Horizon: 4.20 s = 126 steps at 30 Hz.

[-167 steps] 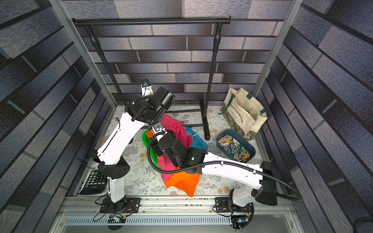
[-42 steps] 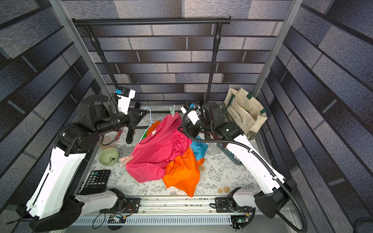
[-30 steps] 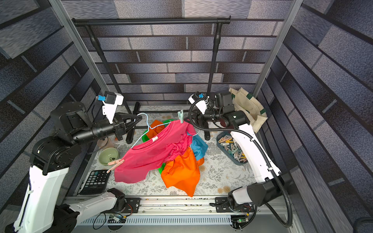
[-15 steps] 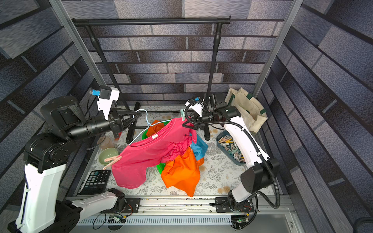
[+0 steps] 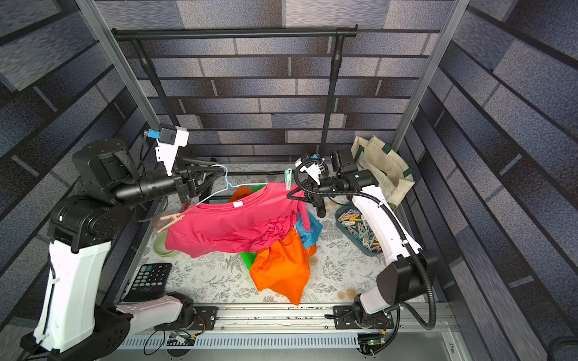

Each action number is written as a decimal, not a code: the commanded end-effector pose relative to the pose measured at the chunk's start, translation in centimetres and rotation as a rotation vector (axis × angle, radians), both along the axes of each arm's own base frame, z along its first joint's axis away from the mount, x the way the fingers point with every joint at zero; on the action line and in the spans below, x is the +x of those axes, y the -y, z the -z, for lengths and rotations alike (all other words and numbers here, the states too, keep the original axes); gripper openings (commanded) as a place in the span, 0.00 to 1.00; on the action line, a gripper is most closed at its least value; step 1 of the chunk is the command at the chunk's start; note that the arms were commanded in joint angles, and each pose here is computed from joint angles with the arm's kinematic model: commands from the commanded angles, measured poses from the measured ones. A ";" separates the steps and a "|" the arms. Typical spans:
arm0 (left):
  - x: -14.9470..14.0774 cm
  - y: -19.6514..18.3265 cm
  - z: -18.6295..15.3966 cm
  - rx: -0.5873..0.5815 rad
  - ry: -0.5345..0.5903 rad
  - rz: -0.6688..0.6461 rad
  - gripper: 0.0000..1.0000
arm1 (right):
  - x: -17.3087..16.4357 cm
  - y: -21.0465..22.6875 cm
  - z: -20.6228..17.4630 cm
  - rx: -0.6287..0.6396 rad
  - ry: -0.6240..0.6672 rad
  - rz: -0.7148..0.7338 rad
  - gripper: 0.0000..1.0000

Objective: Use clothespins to secure the t-shirt on both sides of the hanger
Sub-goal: Hang the hanger on the clothesline.

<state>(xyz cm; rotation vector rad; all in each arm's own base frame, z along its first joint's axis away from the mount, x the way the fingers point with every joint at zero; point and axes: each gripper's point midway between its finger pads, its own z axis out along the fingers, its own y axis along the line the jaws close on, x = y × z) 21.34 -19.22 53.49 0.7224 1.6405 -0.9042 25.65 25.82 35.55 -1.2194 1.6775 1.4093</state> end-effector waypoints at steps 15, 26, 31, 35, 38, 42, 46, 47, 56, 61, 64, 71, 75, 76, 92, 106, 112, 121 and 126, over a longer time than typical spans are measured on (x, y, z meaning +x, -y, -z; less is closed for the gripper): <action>12.2 -17.8 -1.2 -0.043 -0.102 -1.166 1.00 | 3.2 3.8 -4.7 -0.016 0.182 0.469 0.00; 10.0 -18.4 4.7 -0.042 -0.143 -1.175 1.00 | 5.3 10.3 -20.5 0.162 0.592 0.966 0.00; 10.3 -16.8 8.4 -0.027 -0.221 -1.096 1.00 | 5.8 14.2 -26.1 0.230 0.711 1.208 0.00; 10.5 -15.6 10.9 -0.026 -0.279 -1.040 1.00 | 6.9 15.2 -28.6 0.280 0.745 1.292 0.00; 10.7 -15.2 12.2 -0.015 -0.319 -1.024 1.00 | 8.7 15.0 -29.1 0.297 0.714 1.313 0.00; 10.7 -14.9 13.3 -0.005 -0.353 -1.017 1.00 | 11.8 14.3 -28.2 0.290 0.659 1.323 0.00; 10.5 -14.6 13.9 -0.006 -0.362 -1.006 1.00 | 14.5 13.3 -25.2 0.230 0.592 1.310 0.00; 10.5 -14.5 14.0 -0.002 -0.364 -1.005 1.00 | 15.1 13.1 -24.3 0.218 0.575 1.309 0.00; 11.4 -10.3 16.5 0.133 -0.374 -0.907 1.00 | 16.7 12.9 -16.3 0.095 0.457 1.317 0.17; 12.9 -4.1 20.0 0.302 -0.360 -0.789 1.00 | 15.0 14.3 -11.5 -0.014 0.357 1.359 0.63; 14.2 -0.4 22.4 0.328 -0.403 -0.698 1.00 | 13.1 15.4 -7.5 -0.093 0.251 1.391 0.69; 16.9 7.7 27.3 0.338 -0.517 -0.506 1.00 | 8.4 15.8 4.6 -0.233 -0.053 1.358 0.71; 18.1 12.7 29.7 0.350 -0.606 -0.380 1.00 | 5.9 14.5 11.3 -0.301 -0.232 1.263 0.68; 18.4 13.9 30.1 0.343 -0.626 -0.349 1.00 | 5.5 14.4 12.4 -0.313 -0.263 1.250 0.66; 24.8 20.2 37.5 0.491 -0.734 -0.441 0.93 | 3.8 14.9 17.1 -0.399 -0.328 1.242 0.55; 27.1 20.3 26.3 0.175 -0.634 -0.370 0.00 | 3.6 15.4 18.3 -0.427 -0.310 1.254 0.54; 26.3 17.3 16.2 0.027 -0.484 -0.373 0.00 | 3.6 15.4 18.8 -0.433 -0.314 1.254 0.52; 29.3 16.1 11.7 -0.163 -0.398 -0.379 0.00 | 3.6 15.6 19.6 -0.453 -0.318 1.257 0.51; 33.7 16.0 15.9 -0.213 -0.454 -0.425 0.00 | 3.4 15.8 19.9 -0.471 -0.310 1.260 0.51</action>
